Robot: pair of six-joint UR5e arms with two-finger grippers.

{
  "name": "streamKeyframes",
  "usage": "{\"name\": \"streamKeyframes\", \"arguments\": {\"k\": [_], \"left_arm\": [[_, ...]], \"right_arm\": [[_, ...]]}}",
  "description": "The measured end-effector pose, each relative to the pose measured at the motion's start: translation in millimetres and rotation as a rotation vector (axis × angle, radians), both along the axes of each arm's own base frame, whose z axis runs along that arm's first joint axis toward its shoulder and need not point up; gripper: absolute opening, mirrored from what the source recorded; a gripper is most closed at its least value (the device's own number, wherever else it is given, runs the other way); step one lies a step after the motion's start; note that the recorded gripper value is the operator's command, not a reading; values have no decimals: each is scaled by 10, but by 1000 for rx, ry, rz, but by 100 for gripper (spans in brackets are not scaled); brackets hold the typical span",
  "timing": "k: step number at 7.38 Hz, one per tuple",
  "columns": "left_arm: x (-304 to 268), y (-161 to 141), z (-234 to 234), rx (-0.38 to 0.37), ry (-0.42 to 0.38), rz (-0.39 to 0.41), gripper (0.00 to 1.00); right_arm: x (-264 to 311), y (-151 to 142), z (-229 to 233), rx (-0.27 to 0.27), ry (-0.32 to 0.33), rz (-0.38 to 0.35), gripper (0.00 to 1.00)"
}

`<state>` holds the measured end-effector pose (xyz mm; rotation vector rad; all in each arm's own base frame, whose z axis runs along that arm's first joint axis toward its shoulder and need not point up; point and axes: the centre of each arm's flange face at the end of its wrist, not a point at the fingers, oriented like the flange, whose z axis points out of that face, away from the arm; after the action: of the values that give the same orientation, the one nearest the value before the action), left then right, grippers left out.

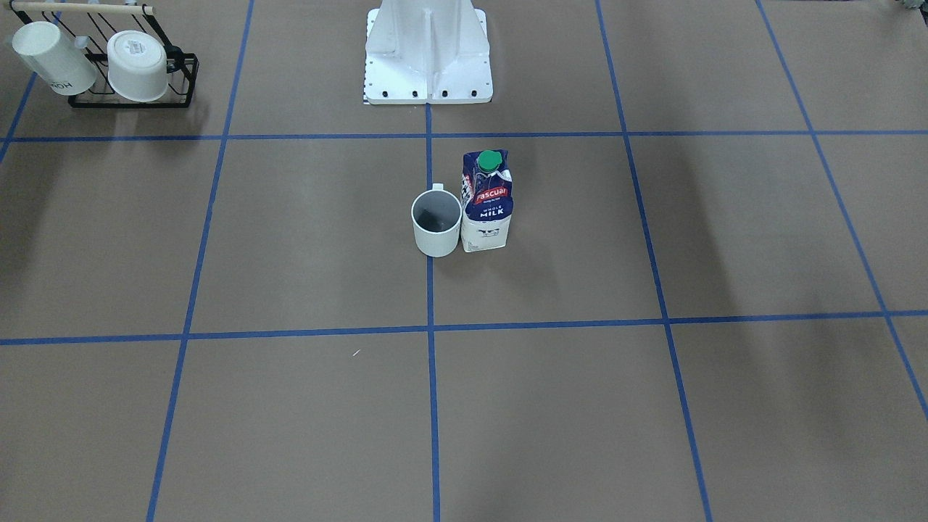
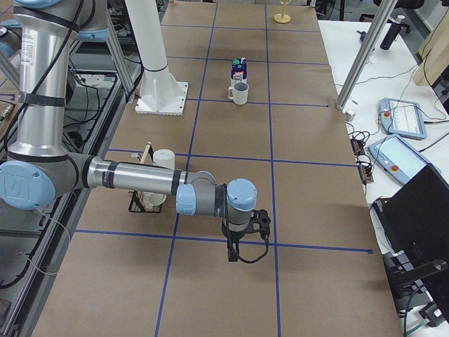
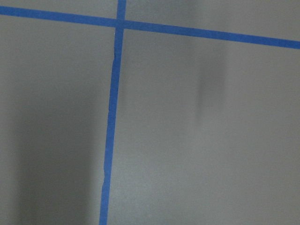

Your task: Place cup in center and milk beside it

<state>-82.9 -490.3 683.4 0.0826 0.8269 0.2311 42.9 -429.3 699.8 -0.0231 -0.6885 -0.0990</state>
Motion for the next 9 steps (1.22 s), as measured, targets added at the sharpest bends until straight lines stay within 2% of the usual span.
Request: {"name": "streamKeyframes", "arguments": {"k": [6, 9], "left_arm": [[-1, 31, 27, -6, 0, -1, 99], [1, 33, 25, -5, 0, 0, 99]], "right_arm": [[0, -1, -2, 1, -1, -1, 100], [-1, 15, 20, 34, -5, 0, 100]]}}
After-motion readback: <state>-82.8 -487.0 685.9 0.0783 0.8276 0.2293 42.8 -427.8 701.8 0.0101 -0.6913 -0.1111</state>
